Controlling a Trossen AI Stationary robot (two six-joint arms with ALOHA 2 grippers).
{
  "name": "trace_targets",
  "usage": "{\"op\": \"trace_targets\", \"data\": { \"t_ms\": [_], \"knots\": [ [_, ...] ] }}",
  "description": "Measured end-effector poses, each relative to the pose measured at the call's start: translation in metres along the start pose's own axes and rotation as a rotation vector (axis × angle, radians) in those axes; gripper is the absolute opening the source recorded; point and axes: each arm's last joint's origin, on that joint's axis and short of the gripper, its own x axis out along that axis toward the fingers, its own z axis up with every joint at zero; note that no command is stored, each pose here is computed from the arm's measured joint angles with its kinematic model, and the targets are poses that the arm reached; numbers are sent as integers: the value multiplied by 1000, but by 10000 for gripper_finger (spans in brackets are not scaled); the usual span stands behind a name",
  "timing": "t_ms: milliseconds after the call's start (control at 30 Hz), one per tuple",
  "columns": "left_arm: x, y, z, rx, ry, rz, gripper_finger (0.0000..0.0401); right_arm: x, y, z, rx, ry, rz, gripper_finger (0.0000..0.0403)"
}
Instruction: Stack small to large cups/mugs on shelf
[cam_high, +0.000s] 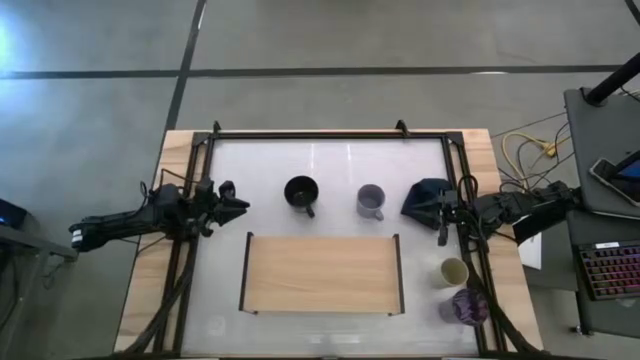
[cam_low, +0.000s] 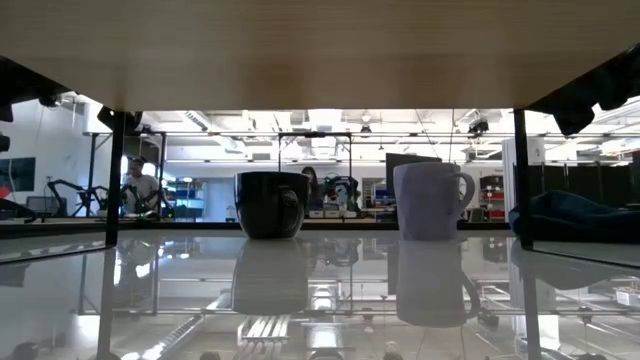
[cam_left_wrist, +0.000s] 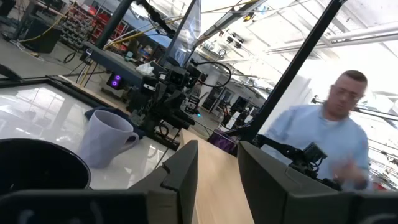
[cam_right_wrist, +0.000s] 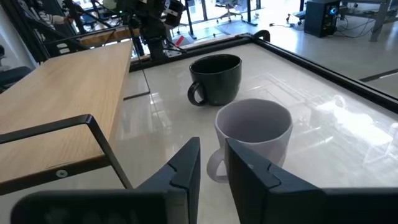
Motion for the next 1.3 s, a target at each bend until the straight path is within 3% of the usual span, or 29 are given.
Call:
{"op": "trace_targets", "data": {
  "t_ms": [300, 533, 633, 700, 800, 967, 1067, 1300],
  "knots": [
    [0, 0, 0, 0, 0, 0, 100, 0, 0, 0, -4, 0, 0, 68],
    [0, 0, 0, 0, 0, 0, 100, 1, -2, 9, -530, -90, -191, 68],
    [0, 0, 0, 0, 0, 0, 100, 0, 0, 15, -612, -143, -171, 68],
    [0, 0, 0, 0, 0, 0, 100, 0, 3, 19, -499, -195, -91, 68],
    [0, 0, 0, 0, 0, 0, 100, 0, 6, 23, -155, -244, 25, 68],
    [0, 0, 0, 0, 0, 0, 100, -4, 8, 37, 423, -353, 119, 68],
    [0, 0, 0, 0, 0, 0, 100, -8, 8, 50, 520, -486, 158, 68],
    [0, 0, 0, 0, 0, 0, 100, -23, 9, 78, 515, -782, 220, 68]
  ]
}}
